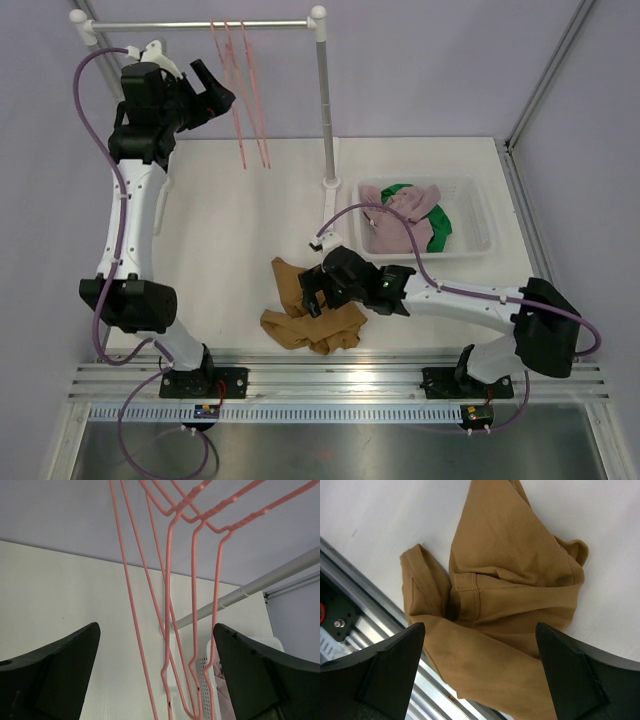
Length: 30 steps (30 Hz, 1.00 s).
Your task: Remove the tank top from the hanger
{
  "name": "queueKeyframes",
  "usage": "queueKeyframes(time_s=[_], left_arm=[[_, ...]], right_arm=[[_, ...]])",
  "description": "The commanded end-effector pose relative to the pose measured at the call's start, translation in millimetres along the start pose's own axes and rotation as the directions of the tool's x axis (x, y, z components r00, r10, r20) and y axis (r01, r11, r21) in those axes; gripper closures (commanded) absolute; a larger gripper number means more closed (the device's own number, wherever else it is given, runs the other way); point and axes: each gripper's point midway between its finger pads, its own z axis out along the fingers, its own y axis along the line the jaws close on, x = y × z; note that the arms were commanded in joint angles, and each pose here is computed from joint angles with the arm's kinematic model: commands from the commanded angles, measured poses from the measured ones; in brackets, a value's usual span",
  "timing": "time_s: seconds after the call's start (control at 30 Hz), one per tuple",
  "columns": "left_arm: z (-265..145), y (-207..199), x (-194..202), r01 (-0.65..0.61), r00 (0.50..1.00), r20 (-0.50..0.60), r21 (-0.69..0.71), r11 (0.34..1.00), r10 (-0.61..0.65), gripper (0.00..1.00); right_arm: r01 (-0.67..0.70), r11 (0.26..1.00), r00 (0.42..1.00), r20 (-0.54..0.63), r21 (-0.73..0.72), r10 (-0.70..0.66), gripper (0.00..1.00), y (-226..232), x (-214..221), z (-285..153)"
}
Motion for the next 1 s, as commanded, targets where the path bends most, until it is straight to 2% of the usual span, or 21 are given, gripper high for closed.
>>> queueKeyframes(time_s=[0.0, 0.03, 0.1, 0.13, 0.2, 0.23, 0.27, 0.37, 0.43, 0.5, 0.53, 0.57, 0.6, 0.63, 0.77, 0.9, 0.97], left_arm=[[-67.9, -3.8, -34.4, -0.026, 0.991, 0.127, -0.088, 0.996, 0.037, 0.01], [-96.1, -1.8, -44.3, -0.021, 0.984, 0.174, -0.112, 0.993, 0.041, 0.01], [-115.1, 13.3, -25.2, -0.007, 0.986, 0.162, -0.173, 0.985, 0.036, 0.01], [-148.5, 3.6, -27.8, -0.015, 0.975, 0.215, -0.159, 0.987, 0.050, 0.01], [-157.4, 16.9, 7.9, -0.005, 0.985, 0.170, -0.175, 0.985, 0.036, 0.01], [-168.8, 13.8, 14.9, -0.012, 0.982, 0.185, -0.152, 0.988, 0.041, 0.01], [-183.1, 15.4, 39.2, -0.021, 0.985, 0.167, -0.129, 0.991, 0.043, 0.01], [-217.9, 19.8, 60.7, -0.066, 0.977, 0.191, -0.140, 0.988, 0.092, 0.01], [-222.0, 32.0, 84.0, -0.090, 0.982, 0.151, -0.164, 0.982, 0.115, 0.01], [-233.2, 39.8, 100.6, -0.126, 0.977, 0.150, -0.176, 0.976, 0.154, 0.01], [-236.5, 40.9, 104.2, -0.144, 0.971, 0.163, -0.172, 0.975, 0.172, 0.01], [-237.9, 44.3, 108.7, -0.168, 0.965, 0.170, -0.176, 0.970, 0.198, 0.01], [-239.9, 52.9, 124.5, -0.175, 0.963, 0.172, -0.182, 0.968, 0.206, 0.01], [-241.5, 54.1, 124.5, -0.180, 0.956, 0.199, -0.183, 0.966, 0.216, 0.01], [-247.2, 77.7, 139.8, -0.157, 0.941, 0.255, -0.256, 0.954, 0.223, 0.01], [-248.7, 82.3, 145.8, -0.148, 0.941, 0.259, -0.266, 0.953, 0.218, 0.01], [-245.4, 80.3, 148.8, -0.156, 0.944, 0.246, -0.250, 0.956, 0.218, 0.01]], right_arm=[[0.061, 0.998, 0.997, -0.053, 0.027, -0.059, 0.00, 5.5, 0.0, 13.2], [0.073, 0.996, 0.994, -0.088, 0.055, -0.068, 0.01, 1.4, 9.7, 23.6], [0.105, 0.992, 0.989, -0.113, 0.064, -0.098, 0.00, 6.3, 14.9, 31.6], [0.128, 0.987, 0.983, -0.145, 0.096, -0.114, 0.01, 1.3, 25.1, 41.8], [0.160, 0.980, 0.975, -0.176, 0.122, -0.137, 0.00, 2.5, 31.2, 51.3], [0.186, 0.972, 0.962, -0.227, 0.146, -0.150, 0.01, -3.3, 45.7, 62.9], [0.211, 0.966, 0.952, -0.256, 0.148, -0.169, 0.01, 0.0, 50.5, 66.9], [0.282, 0.936, 0.918, -0.342, 0.212, -0.199, 0.00, -10.6, 75.7, 85.3], [0.311, 0.920, 0.899, -0.388, 0.238, -0.204, 0.03, -18.2, 92.5, 96.3], [0.301, 0.928, 0.898, -0.392, 0.218, -0.199, 0.39, -13.8, 96.8, 101.5], [0.289, 0.933, 0.905, -0.377, 0.213, -0.195, 0.52, -10.9, 93.7, 101.7], [0.276, 0.941, 0.916, -0.352, 0.197, -0.195, 0.72, -5.9, 88.8, 102.5], [0.263, 0.949, 0.928, -0.315, 0.175, -0.199, 0.83, 2.4, 75.7, 96.8], [0.261, 0.950, 0.935, -0.290, 0.169, -0.205, 0.98, 5.4, 66.7, 93.6], [0.250, 0.954, 0.964, -0.140, 0.167, -0.228, 1.00, 21.8, 9.4, 62.1], [0.214, 0.944, 0.970, 0.056, 0.252, -0.235, 1.00, 18.9, -60.3, 5.0], [0.195, 0.925, 0.964, 0.110, 0.325, -0.242, 1.00, 5.7, -86.0, -17.4]])
